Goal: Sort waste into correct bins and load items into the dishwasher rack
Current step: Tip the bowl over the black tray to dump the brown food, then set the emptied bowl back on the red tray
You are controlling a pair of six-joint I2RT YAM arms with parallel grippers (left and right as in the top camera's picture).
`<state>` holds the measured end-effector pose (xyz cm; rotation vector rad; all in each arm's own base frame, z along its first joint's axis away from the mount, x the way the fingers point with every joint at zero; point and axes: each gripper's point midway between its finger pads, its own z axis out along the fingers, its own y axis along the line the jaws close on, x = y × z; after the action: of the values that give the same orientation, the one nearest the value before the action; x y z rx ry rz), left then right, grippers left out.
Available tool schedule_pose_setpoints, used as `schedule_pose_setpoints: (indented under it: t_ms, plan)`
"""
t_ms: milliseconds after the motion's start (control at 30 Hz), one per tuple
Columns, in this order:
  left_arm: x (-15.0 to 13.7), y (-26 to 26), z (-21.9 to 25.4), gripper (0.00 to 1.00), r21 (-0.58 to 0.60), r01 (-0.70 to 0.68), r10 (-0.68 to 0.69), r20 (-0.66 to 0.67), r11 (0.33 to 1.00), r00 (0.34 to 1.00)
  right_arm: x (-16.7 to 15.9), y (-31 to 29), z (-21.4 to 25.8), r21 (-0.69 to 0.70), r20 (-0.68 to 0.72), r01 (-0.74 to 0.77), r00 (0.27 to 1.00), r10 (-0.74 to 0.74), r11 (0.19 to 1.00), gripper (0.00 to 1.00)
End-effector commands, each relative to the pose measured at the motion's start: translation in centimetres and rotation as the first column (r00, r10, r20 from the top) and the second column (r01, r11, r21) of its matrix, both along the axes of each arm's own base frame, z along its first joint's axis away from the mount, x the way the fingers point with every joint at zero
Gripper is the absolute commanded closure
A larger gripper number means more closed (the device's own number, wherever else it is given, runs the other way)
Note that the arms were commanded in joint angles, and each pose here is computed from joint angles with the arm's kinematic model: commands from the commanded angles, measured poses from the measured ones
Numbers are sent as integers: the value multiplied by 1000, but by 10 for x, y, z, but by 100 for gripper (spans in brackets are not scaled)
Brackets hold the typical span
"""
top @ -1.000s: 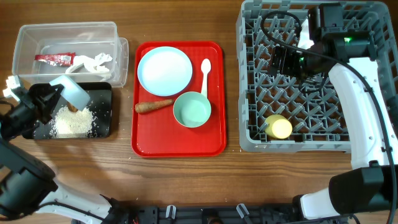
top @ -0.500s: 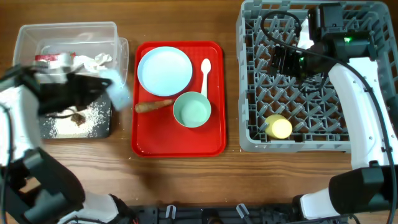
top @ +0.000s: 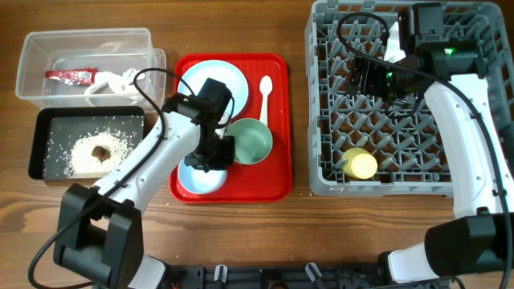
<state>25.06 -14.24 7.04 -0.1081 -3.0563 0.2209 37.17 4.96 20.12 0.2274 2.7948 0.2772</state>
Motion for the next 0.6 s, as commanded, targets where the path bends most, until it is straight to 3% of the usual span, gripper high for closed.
schedule_pose_setpoints:
  t_ms: [0,67,200,267,300,333,367,500,567]
  plan:
    - [0,-1,-1,57,14,-6,6,13,1000,1000,0,4,10,10,30,-29,999,28,1000,0]
    - [10,0,7,54,2,-24,23,39,1000,999,0,4,10,10,29,-27,999,27,1000,0]
    - [74,14,53,47,-75,-171,184,208,982,961,0,4,9,10,29,-28,999,28,1000,0]
    - [92,32,53,44,-40,-212,215,272,977,938,0,4,10,10,29,-28,999,28,1000,0]
    - [104,49,51,44,31,-230,207,335,973,919,0,4,10,10,29,-28,999,28,1000,0]
    - [119,56,49,47,131,-17,-38,399,991,916,0,4,10,10,29,-28,999,28,1000,1]
    - [123,56,46,47,164,78,-139,405,983,904,0,4,10,10,30,-28,999,28,1000,0]
    - [129,58,13,46,248,352,-420,324,903,848,0,4,10,9,30,-29,999,28,1000,0]
    - [125,59,-8,44,249,411,-469,260,877,844,0,4,10,9,30,-29,999,28,1000,0]
